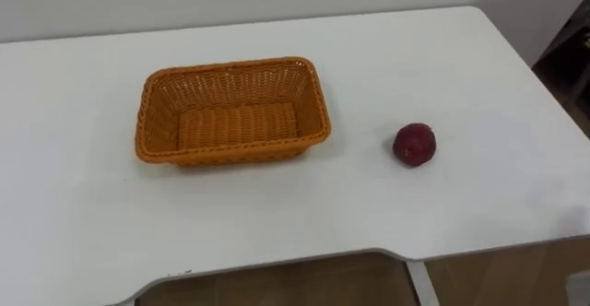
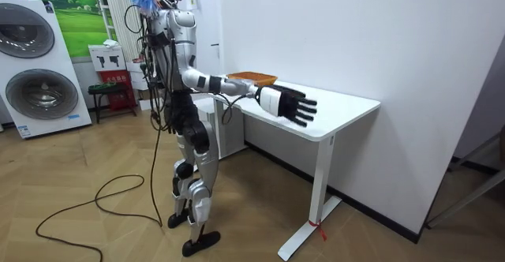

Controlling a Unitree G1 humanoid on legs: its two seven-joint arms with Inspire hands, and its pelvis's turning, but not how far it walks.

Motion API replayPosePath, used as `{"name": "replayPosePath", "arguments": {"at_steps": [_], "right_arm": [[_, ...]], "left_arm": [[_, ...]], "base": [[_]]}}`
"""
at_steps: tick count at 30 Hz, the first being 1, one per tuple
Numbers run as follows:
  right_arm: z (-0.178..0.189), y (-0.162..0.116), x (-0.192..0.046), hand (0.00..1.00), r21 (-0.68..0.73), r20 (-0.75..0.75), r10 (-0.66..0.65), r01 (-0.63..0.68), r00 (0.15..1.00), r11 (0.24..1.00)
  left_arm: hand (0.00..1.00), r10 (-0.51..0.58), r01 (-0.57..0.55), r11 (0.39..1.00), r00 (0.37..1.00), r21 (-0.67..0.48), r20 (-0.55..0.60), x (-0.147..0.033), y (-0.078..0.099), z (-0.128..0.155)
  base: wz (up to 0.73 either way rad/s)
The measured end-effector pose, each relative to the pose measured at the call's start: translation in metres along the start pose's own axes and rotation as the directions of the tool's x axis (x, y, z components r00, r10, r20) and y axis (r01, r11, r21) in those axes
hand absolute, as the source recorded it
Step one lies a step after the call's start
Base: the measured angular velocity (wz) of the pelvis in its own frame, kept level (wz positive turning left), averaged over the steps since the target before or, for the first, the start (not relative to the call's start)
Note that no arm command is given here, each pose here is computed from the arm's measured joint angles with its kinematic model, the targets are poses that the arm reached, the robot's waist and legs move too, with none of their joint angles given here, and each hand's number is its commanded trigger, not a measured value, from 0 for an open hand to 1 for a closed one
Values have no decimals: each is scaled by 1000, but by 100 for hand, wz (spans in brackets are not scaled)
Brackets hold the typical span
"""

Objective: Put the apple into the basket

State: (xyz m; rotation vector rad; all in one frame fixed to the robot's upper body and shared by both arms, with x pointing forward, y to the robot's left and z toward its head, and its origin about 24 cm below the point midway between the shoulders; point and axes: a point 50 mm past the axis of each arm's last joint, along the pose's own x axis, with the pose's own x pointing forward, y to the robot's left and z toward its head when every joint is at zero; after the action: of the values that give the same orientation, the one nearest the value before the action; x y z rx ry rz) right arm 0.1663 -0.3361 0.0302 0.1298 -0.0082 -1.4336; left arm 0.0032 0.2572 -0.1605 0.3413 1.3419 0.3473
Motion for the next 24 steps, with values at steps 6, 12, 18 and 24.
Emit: {"name": "replayPosePath", "arguments": {"at_steps": [6,12,18,24], "right_arm": [[31,31,-29,0,-32,228,218,-216,949,976],[23,56,-62,0,-208,273,512,-470,814,858],[-1,68,-91,0,-336,155,751,-681,642,651],[-11,73,-102,0,-373,73,851,-777,520,507]], "left_arm": [[0,-36,34,997,999,74,23,-1,-8,4],[0,-52,47,995,997,92,54,-1,-11,11],[0,-73,69,995,996,76,54,0,-12,13],[0,-113,108,991,992,79,54,0,-13,15]], "base": [[0],[1],[-1],[4]]}}
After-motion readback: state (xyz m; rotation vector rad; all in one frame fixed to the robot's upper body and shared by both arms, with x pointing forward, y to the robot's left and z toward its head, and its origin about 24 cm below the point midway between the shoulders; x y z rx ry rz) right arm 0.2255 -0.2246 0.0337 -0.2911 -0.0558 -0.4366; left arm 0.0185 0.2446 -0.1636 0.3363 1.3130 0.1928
